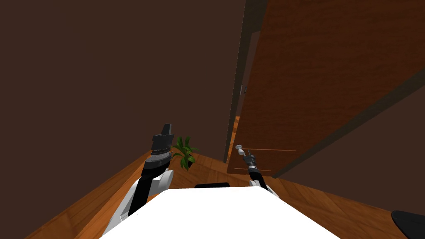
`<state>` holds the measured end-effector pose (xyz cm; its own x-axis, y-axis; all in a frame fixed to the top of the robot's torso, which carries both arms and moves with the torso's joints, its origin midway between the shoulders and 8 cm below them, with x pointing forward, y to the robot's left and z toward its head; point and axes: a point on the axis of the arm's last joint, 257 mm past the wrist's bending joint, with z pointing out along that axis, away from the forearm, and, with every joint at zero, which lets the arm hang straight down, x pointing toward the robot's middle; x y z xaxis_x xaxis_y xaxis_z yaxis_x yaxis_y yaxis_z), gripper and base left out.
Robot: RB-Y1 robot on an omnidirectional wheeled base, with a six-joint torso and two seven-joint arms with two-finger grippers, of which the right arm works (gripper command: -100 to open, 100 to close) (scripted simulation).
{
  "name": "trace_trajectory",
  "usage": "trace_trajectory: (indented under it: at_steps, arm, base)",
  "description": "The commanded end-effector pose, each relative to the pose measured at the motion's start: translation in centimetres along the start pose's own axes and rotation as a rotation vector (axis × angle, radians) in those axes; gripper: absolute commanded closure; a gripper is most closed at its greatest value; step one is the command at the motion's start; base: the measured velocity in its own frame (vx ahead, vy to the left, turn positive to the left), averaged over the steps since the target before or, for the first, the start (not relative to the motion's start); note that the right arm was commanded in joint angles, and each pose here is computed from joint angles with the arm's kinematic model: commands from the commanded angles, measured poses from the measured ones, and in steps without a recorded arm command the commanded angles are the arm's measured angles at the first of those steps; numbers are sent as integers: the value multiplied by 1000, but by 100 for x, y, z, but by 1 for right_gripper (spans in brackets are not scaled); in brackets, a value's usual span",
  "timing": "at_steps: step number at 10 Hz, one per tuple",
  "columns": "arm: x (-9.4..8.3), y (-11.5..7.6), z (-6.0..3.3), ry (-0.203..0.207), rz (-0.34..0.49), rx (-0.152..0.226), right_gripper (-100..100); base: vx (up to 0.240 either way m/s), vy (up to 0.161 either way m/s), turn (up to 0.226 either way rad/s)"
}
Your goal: Pull the door open
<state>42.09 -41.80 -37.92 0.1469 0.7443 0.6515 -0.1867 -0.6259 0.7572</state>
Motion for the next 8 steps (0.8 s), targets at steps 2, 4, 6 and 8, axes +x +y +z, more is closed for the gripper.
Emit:
trace_trajectory:
  at_steps: [2, 4, 6, 8]
  arm:
    - [182, -171, 39, 28, 59, 18, -100]
    - [182, -171, 39, 28, 59, 18, -100]
    - [182, -171, 39, 28, 59, 18, -100]
    - [192, -187, 44, 21, 117, 16, -100]
  base:
    - [-43, -11, 14]
    - [7, 4, 3]
    - [-1, -6, -12]
    - [-39, -2, 40]
